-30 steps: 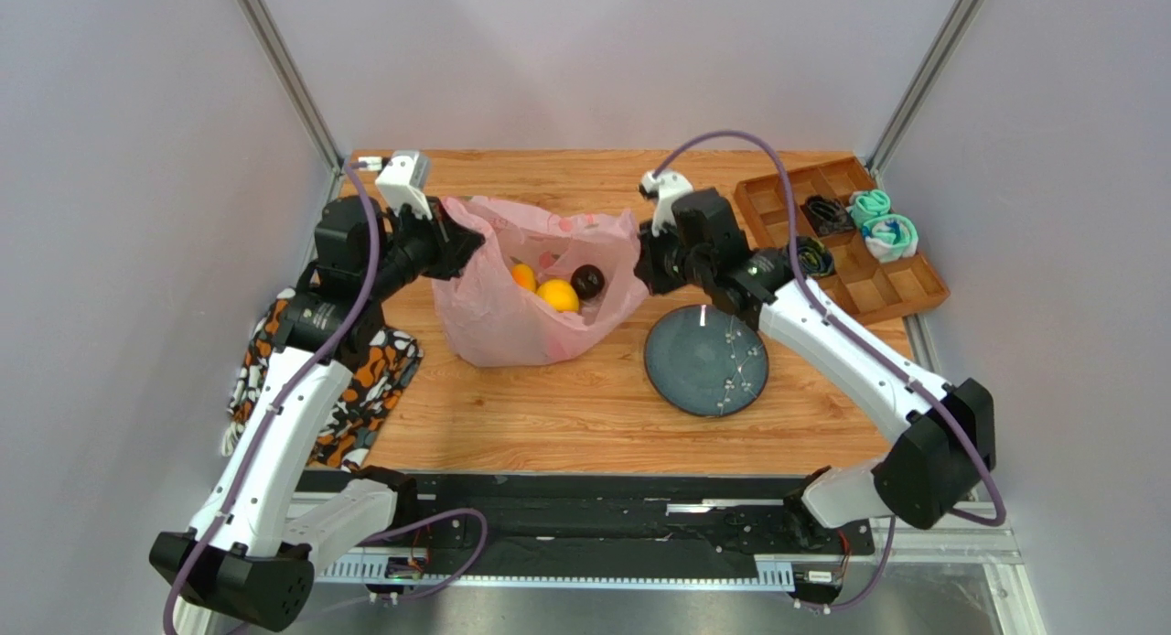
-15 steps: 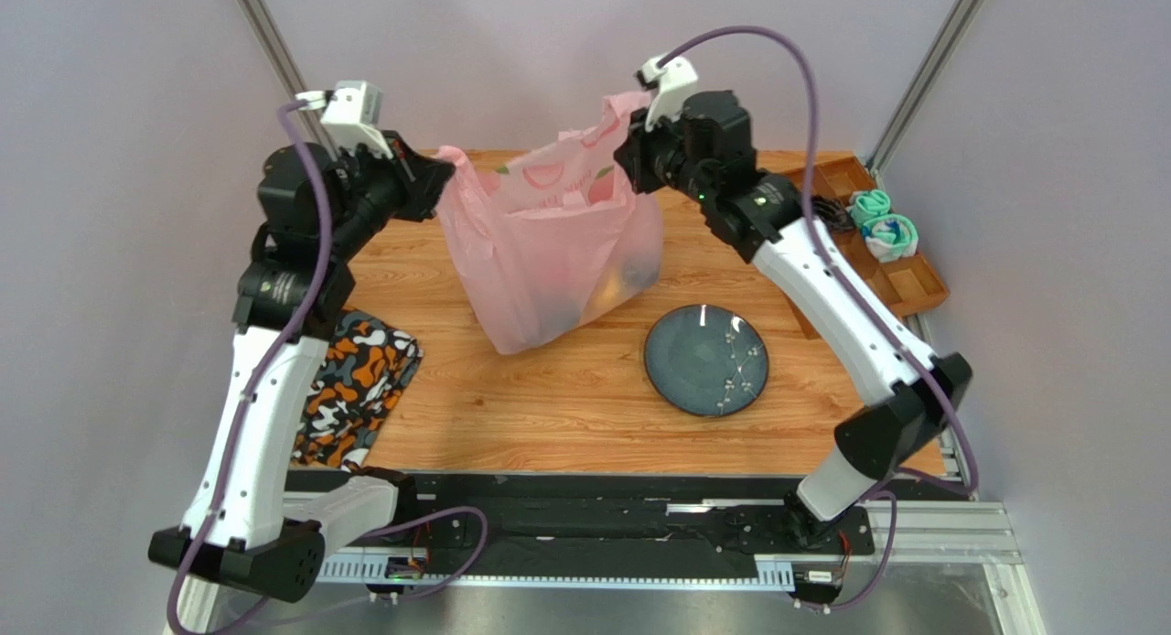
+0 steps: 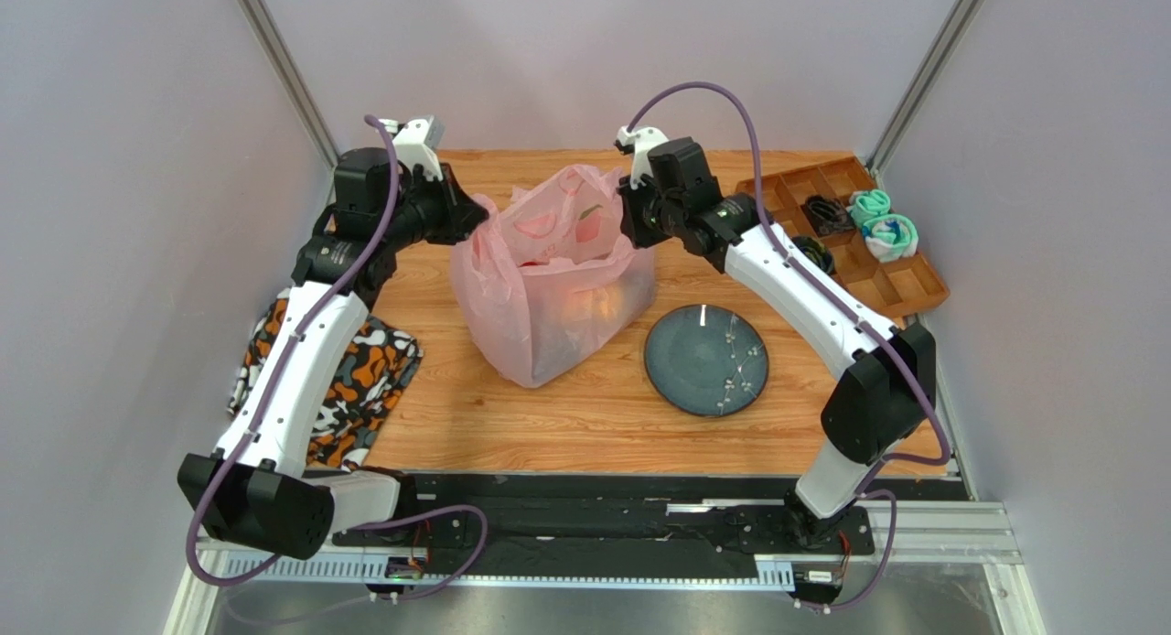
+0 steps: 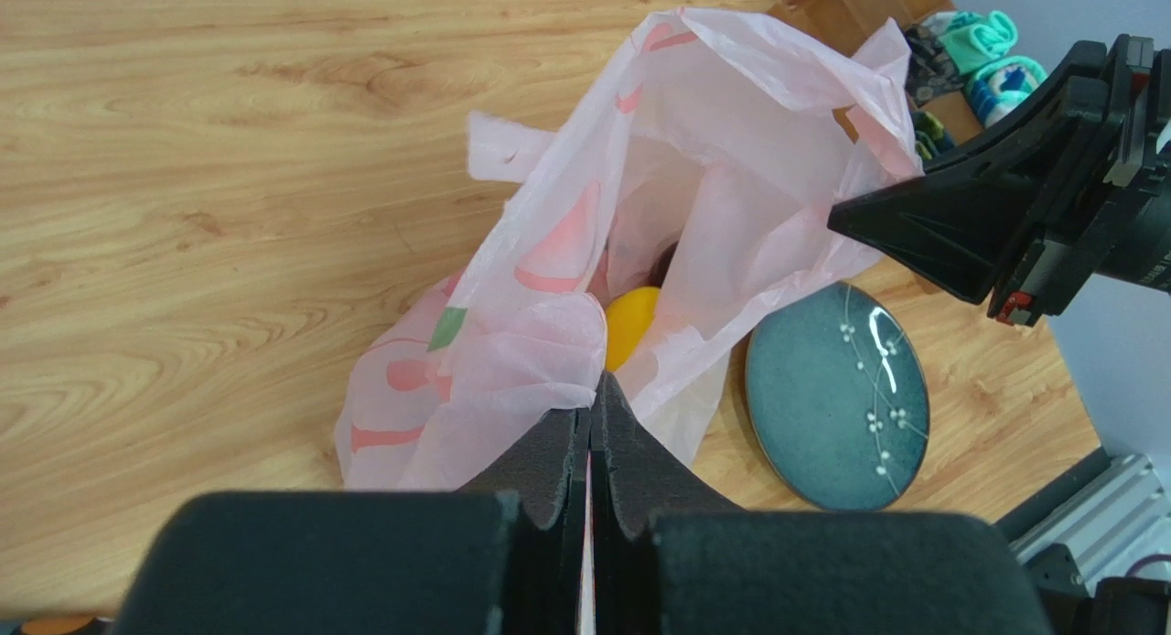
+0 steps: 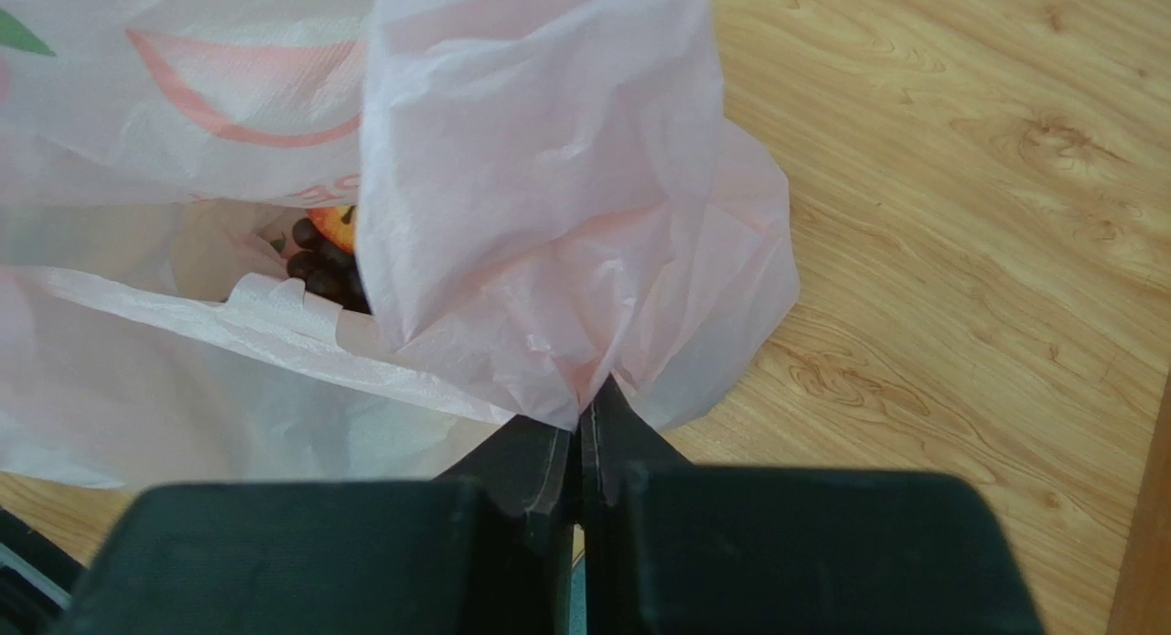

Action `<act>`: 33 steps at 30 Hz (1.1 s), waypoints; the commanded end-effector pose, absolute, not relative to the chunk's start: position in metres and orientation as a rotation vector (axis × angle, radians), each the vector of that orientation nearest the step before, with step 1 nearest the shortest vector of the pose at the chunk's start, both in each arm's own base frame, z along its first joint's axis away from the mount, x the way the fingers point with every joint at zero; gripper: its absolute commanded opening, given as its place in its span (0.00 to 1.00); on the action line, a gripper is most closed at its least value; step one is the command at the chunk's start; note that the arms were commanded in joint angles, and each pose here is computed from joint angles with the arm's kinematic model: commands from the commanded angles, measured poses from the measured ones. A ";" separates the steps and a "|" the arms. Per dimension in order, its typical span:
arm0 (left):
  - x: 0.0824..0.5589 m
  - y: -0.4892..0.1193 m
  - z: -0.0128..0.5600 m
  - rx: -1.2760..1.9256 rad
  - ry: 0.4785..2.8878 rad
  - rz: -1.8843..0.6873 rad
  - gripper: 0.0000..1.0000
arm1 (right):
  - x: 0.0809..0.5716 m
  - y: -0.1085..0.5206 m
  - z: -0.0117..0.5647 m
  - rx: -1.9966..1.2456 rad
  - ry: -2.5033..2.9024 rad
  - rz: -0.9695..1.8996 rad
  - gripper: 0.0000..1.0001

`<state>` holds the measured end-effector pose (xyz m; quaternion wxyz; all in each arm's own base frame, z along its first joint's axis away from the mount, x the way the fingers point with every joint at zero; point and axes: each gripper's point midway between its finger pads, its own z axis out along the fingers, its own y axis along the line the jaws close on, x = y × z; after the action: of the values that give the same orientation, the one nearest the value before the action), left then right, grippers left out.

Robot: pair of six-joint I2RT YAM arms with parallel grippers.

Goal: Place the fruits into the plastic bag

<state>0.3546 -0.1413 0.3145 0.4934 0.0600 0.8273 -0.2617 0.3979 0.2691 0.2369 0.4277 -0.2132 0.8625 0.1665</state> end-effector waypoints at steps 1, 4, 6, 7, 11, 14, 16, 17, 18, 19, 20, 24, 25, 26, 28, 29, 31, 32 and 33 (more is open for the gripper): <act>0.350 -0.143 0.348 0.211 1.885 -0.645 0.00 | 0.400 0.273 0.290 -0.493 2.021 0.467 0.10; 0.347 -0.142 0.354 0.222 1.864 -0.632 0.04 | 0.396 0.273 0.294 -0.488 2.018 0.484 0.29; 0.345 -0.137 0.359 0.214 1.844 -0.602 0.24 | 0.393 0.271 0.302 -0.484 2.001 0.490 0.42; 0.344 -0.134 0.360 0.205 1.839 -0.589 0.48 | 0.391 0.270 0.303 -0.484 2.000 0.491 0.55; 0.339 -0.122 0.370 0.177 1.800 -0.524 0.88 | 0.382 0.263 0.319 -0.453 1.973 0.504 0.83; 0.329 -0.110 0.381 0.150 1.754 -0.463 0.90 | 0.371 0.257 0.336 -0.437 1.939 0.528 0.87; 0.328 -0.099 0.382 0.118 1.736 -0.407 0.93 | 0.364 0.249 0.349 -0.407 1.913 0.548 0.89; 0.325 -0.093 0.386 0.105 1.723 -0.380 0.93 | 0.363 0.246 0.347 -0.393 1.918 0.552 0.89; 0.327 -0.083 0.383 0.063 1.735 -0.329 0.93 | 0.363 0.240 0.348 -0.368 1.918 0.554 0.90; 0.327 -0.077 0.383 0.041 1.739 -0.305 0.93 | 0.365 0.227 0.354 -0.323 1.910 0.544 0.90; 0.329 -0.072 0.379 0.022 1.756 -0.287 0.93 | 0.367 0.219 0.347 -0.276 1.934 0.545 0.90; 0.324 -0.056 0.373 -0.029 1.791 -0.263 0.93 | 0.368 0.176 0.345 -0.119 1.949 0.513 0.90; 0.321 -0.054 0.373 -0.031 1.786 -0.256 0.93 | 0.369 0.162 0.345 -0.074 1.941 0.473 0.90; 0.313 -0.052 0.379 -0.019 1.764 -0.247 0.93 | 0.360 0.152 0.356 -0.054 1.909 0.464 0.90; 0.304 -0.049 0.379 -0.007 1.753 -0.231 0.95 | 0.354 0.128 0.352 0.020 1.895 0.364 0.90; 0.293 -0.047 0.387 0.010 1.720 -0.221 0.95 | 0.342 0.119 0.362 0.037 1.855 0.349 0.90; 0.282 -0.048 0.383 0.040 1.709 -0.221 0.96 | 0.331 0.101 0.355 0.082 1.838 0.286 0.90; 0.270 -0.048 0.389 0.057 1.673 -0.223 0.96 | 0.326 0.096 0.356 0.096 1.816 0.273 0.90; 0.265 -0.048 0.390 0.061 1.656 -0.225 0.96 | 0.312 0.087 0.370 0.111 1.756 0.272 0.90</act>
<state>0.2953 -0.0526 0.3701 0.6280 0.0000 0.7702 -0.1112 0.3389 0.1211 0.3256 0.5480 -0.0030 0.8244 0.1416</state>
